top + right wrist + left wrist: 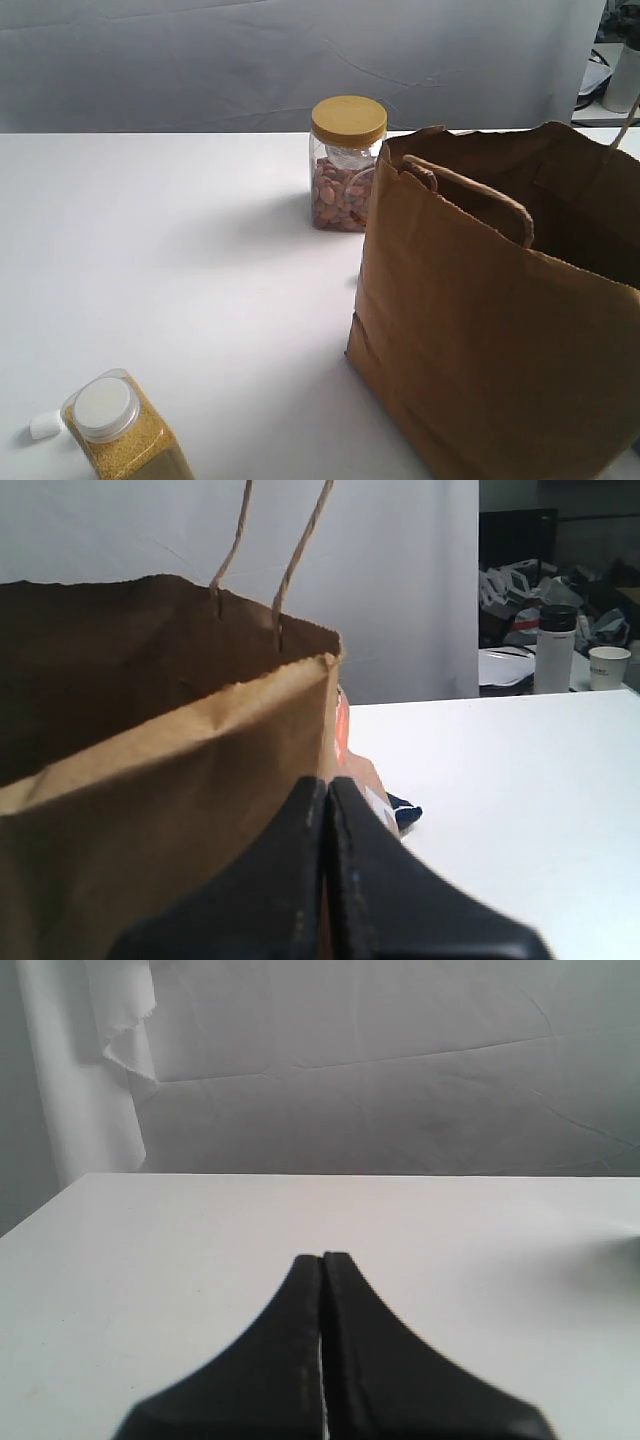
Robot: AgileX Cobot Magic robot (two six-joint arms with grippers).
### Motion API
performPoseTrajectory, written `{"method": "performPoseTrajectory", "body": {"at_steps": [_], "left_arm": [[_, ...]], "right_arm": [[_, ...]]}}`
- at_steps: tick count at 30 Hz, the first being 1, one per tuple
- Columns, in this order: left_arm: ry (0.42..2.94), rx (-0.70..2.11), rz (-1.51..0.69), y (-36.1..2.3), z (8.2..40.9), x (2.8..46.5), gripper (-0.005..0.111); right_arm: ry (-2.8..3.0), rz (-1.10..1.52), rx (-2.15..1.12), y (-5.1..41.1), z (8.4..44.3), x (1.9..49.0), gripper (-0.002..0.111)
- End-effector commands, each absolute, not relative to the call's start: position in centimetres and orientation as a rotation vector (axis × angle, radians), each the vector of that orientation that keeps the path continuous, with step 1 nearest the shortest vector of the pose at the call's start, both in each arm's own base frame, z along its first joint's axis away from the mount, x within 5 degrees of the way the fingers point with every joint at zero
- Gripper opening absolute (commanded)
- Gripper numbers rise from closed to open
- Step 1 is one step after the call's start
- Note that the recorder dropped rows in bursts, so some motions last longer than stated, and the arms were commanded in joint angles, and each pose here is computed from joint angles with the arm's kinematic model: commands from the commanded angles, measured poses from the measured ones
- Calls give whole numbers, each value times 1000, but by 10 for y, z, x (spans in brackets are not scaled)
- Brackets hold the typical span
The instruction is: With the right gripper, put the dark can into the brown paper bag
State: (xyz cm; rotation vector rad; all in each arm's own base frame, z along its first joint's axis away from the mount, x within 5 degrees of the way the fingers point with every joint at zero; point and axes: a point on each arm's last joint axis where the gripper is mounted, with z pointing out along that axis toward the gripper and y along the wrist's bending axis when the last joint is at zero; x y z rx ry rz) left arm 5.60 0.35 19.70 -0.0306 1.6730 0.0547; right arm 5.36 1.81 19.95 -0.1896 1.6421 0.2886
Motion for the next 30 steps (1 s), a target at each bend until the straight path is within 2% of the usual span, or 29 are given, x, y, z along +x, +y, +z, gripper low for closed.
{"method": "performPoseTrajectory", "body": {"at_steps": [1, 30], "left_arm": [[1663, -26, 49, 3, 197, 56, 0], [1663, -26, 49, 3, 197, 56, 0]], "right_arm": [[1646, 320, -168, 19, 199, 53, 0], [1668, 239, -202, 16, 196, 54, 0]]}}
